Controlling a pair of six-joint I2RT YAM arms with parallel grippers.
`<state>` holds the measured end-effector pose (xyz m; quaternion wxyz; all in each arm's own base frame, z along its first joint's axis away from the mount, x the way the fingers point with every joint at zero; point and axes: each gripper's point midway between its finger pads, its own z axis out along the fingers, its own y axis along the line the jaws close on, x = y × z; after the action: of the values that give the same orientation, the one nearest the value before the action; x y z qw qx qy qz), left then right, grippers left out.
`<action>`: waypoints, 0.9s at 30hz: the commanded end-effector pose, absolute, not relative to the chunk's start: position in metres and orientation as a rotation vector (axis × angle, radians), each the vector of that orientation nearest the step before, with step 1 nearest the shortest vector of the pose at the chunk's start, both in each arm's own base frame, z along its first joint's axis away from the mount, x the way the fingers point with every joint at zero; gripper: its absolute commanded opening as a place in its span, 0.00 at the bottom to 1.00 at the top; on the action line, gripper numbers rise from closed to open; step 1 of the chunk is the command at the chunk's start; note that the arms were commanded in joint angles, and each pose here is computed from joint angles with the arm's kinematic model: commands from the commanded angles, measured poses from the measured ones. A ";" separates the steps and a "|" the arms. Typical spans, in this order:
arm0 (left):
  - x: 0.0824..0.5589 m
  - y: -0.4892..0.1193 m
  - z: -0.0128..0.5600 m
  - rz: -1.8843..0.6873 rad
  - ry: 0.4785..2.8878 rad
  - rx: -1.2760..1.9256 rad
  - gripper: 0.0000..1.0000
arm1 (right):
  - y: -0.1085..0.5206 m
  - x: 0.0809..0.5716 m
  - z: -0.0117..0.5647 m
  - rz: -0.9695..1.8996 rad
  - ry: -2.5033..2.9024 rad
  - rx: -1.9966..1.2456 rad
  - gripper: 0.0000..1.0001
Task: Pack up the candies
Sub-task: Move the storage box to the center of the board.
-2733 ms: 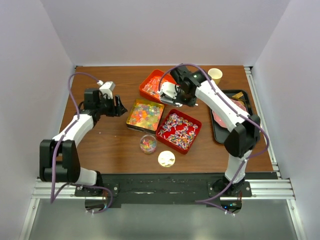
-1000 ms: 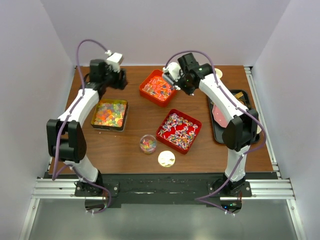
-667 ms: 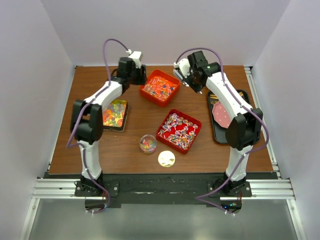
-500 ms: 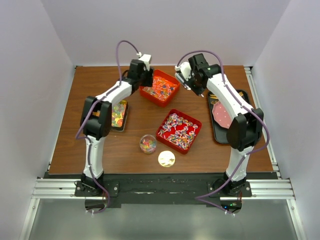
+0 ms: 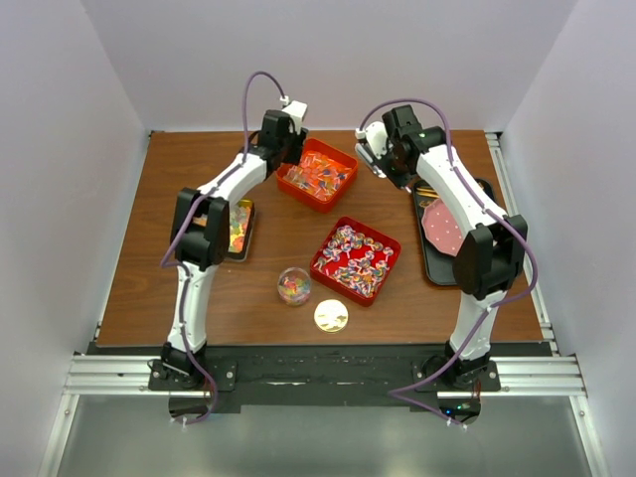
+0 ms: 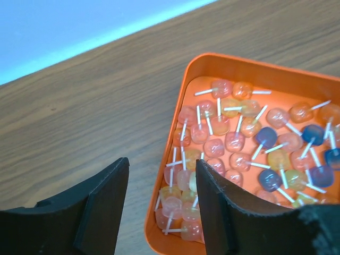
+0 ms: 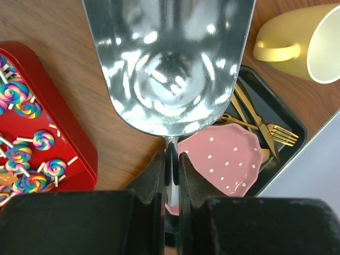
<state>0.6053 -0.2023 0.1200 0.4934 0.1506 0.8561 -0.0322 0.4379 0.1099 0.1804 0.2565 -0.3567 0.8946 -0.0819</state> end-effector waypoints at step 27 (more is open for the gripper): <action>0.475 -0.168 0.096 -0.266 2.344 0.365 0.06 | 0.116 0.450 0.205 -0.213 2.360 -0.945 0.00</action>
<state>0.4963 -0.1639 0.0659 0.3497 0.1504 0.9221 -0.0701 0.4401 0.1103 0.1840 0.2596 -0.3600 0.8922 -0.0834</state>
